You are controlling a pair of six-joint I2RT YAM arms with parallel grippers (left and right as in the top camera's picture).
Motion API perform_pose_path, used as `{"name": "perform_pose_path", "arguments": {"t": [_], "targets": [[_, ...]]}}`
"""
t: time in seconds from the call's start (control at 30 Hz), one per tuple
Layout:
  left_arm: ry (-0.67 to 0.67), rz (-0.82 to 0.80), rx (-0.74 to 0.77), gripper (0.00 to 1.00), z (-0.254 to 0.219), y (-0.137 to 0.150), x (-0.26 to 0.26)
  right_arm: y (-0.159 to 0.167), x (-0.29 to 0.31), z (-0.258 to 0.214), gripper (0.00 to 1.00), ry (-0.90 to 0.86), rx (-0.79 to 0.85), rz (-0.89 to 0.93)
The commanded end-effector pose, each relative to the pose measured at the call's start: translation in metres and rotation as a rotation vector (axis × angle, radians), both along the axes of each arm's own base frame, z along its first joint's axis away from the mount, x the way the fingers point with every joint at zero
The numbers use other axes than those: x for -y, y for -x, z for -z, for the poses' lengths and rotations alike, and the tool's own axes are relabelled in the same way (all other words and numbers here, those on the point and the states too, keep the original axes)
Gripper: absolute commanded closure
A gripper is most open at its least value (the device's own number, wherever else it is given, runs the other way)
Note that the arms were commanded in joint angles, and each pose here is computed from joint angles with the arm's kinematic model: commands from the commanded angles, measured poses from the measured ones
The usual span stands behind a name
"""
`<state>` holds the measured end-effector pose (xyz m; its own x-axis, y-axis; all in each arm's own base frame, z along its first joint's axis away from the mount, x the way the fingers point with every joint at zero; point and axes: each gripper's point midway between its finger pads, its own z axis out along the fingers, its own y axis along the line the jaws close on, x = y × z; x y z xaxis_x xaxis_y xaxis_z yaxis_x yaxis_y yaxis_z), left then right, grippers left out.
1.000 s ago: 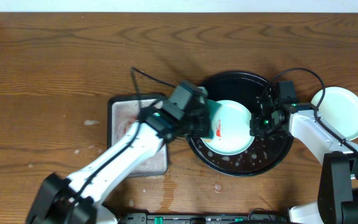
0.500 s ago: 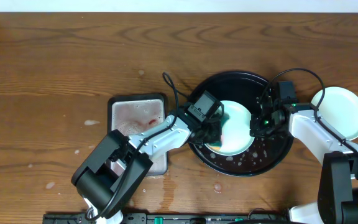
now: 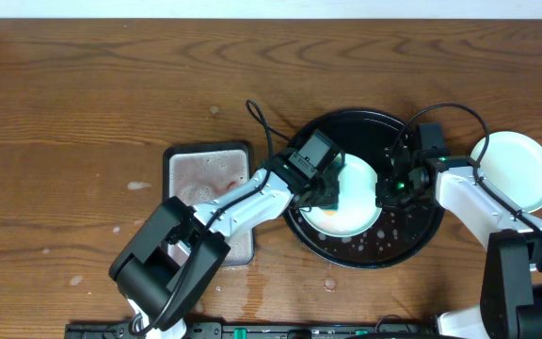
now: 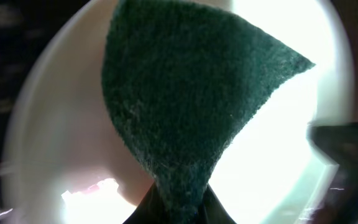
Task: Clean dirty plates on tray and stack at the side
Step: 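Scrub the red-stained plate with the sponge while the right gripper holds it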
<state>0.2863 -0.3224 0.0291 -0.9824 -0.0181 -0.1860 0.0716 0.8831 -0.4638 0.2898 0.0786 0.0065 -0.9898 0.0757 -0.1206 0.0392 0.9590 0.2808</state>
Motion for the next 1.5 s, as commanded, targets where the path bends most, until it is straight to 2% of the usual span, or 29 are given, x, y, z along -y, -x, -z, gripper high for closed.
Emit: {"name": "perform_pose_path", "arguments": {"t": [0.0, 0.2, 0.37, 0.5, 0.63, 0.73, 0.87, 0.97, 1.1, 1.23, 1.47], "targets": [[0.079, 0.005, -0.081, 0.93, 0.001, 0.013, 0.021, 0.000, 0.002, -0.003, 0.99, 0.019, 0.020, -0.019], [0.111, 0.064, -0.120, 0.93, 0.026, 0.026, 0.042, 0.000, 0.002, -0.003, 0.99, 0.019, 0.020, -0.019], [0.037, -0.007, -0.179, 0.92, 0.048, 0.014, 0.010, 0.001, 0.003, -0.003, 0.99, 0.019, 0.015, -0.020], [-0.159, -0.107, -0.229, 0.93, 0.058, 0.001, -0.051, 0.002, 0.003, -0.002, 0.99, 0.020, 0.012, -0.024], [-0.456, -0.204, -0.212, 0.93, 0.050, -0.011, -0.118, 0.002, 0.003, -0.002, 0.99, 0.023, 0.017, -0.038], [-0.513, -0.178, -0.164, 0.93, 0.040, -0.020, -0.124, 0.002, 0.003, -0.002, 0.99, 0.023, 0.017, -0.037], [-0.418, -0.137, -0.160, 0.93, 0.039, -0.018, -0.095, 0.002, 0.003, -0.002, 0.99, 0.023, 0.014, -0.037], [-0.249, -0.060, -0.163, 0.93, 0.034, -0.011, -0.046, 0.003, 0.003, -0.002, 0.99, 0.024, 0.013, -0.037], [-0.087, 0.052, -0.135, 0.92, 0.022, 0.003, 0.009, 0.002, 0.003, -0.002, 0.99, 0.023, 0.014, -0.037], [-0.068, 0.112, -0.120, 0.92, 0.020, 0.021, 0.032, 0.003, 0.003, -0.002, 0.99, 0.023, 0.013, -0.037], [-0.113, 0.154, -0.206, 0.92, 0.033, 0.046, 0.022, 0.003, 0.003, -0.002, 0.99, 0.024, 0.009, -0.037]]}}
